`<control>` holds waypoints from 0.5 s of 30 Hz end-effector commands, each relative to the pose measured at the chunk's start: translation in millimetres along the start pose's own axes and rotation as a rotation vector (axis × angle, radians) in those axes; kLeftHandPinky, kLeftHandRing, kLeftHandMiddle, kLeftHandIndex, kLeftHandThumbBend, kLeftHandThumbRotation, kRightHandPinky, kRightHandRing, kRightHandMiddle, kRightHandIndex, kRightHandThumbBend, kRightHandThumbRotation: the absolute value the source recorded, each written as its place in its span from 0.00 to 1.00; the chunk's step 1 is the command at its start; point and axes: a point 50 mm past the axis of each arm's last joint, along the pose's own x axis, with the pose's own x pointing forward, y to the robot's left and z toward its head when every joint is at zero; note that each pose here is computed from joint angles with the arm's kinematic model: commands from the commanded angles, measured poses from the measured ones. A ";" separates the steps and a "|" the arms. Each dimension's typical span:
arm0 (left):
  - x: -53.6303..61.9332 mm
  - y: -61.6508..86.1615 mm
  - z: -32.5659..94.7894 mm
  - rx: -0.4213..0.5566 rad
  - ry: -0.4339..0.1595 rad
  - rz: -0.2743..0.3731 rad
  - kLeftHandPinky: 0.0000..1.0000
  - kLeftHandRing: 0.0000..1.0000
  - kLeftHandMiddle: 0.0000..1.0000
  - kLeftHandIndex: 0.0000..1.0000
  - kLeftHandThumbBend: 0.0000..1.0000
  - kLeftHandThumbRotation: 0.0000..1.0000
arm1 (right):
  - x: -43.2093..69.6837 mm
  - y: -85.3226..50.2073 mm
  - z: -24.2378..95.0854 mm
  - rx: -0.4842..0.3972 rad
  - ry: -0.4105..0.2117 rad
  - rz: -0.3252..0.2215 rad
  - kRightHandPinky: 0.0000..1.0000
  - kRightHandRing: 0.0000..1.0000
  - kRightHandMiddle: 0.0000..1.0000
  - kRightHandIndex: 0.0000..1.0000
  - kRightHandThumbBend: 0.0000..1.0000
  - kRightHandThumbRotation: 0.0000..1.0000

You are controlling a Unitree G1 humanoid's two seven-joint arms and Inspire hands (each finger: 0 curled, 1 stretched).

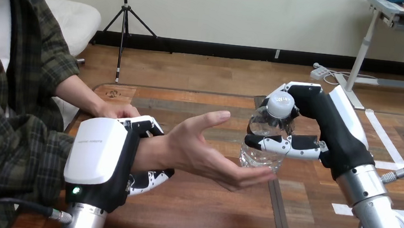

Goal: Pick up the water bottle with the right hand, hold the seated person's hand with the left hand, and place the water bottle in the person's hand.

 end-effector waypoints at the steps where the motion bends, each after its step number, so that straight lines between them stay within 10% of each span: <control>1: 10.5 3.5 31.5 -0.077 -0.141 0.038 0.26 0.30 0.36 0.42 0.86 0.00 | 30.3 -20.0 30.1 -0.044 -0.167 -0.049 0.36 0.41 0.44 0.43 0.69 0.00; 15: 7.5 3.0 42.9 -0.114 -0.178 0.027 0.25 0.30 0.36 0.42 0.85 0.00 | 36.4 -18.1 32.4 -0.040 -0.179 -0.036 0.36 0.41 0.45 0.43 0.69 0.00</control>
